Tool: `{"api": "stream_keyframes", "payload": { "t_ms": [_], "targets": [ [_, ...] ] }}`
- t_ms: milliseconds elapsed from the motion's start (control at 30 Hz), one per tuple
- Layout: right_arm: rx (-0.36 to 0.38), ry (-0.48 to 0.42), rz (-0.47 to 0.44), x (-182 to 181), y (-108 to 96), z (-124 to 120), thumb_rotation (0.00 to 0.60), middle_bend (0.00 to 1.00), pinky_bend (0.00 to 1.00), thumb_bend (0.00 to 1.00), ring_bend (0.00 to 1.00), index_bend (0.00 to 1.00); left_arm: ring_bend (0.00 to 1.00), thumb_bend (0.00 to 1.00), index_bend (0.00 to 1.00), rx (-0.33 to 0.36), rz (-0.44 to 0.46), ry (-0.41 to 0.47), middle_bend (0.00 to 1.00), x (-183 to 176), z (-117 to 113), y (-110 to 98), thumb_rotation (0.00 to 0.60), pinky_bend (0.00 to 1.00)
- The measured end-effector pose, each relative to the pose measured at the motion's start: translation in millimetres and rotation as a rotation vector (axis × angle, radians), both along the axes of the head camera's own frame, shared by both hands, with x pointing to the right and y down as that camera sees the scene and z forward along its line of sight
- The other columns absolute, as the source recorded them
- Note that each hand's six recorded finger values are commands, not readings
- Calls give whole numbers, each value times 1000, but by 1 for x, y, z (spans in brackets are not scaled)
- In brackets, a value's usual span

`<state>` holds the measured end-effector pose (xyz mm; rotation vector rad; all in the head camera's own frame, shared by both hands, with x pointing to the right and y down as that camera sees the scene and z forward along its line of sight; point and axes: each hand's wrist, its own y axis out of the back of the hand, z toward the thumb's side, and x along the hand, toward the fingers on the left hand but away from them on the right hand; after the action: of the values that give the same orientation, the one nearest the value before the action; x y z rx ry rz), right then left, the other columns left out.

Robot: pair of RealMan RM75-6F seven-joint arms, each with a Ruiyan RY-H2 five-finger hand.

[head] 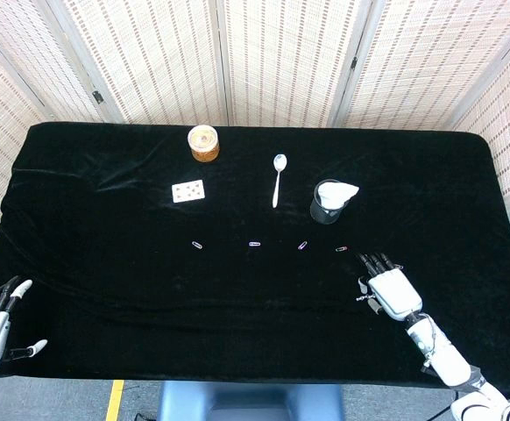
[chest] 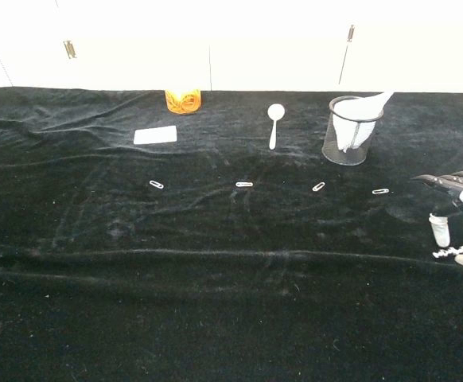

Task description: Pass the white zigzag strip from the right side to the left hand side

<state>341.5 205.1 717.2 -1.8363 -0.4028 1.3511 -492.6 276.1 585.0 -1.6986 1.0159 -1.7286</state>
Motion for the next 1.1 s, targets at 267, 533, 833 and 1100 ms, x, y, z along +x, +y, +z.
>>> {"api": "stream_keyframes", "payload": {
  "t_ms": [267,533,833,1100],
  "targets": [
    [-29,5,-1,-3,-1,3,600,0,0,350,0,568,0,139,0,-4,-9,10,0,-3,0,-1,600,0],
    [-31,-13,16,-4,-4,3,600,48,0,355,1,728,0,140,0,-2,-15,20,0,-4,0,-1,600,0],
    [5,-43,54,-1,-16,-6,600,102,0,398,22,826,0,141,0,0,-20,35,0,-6,1,-3,600,0],
    [38,-44,61,-4,-26,-11,600,121,0,426,29,850,0,141,0,-3,-32,45,0,-9,1,-4,600,0]
  ]
}}
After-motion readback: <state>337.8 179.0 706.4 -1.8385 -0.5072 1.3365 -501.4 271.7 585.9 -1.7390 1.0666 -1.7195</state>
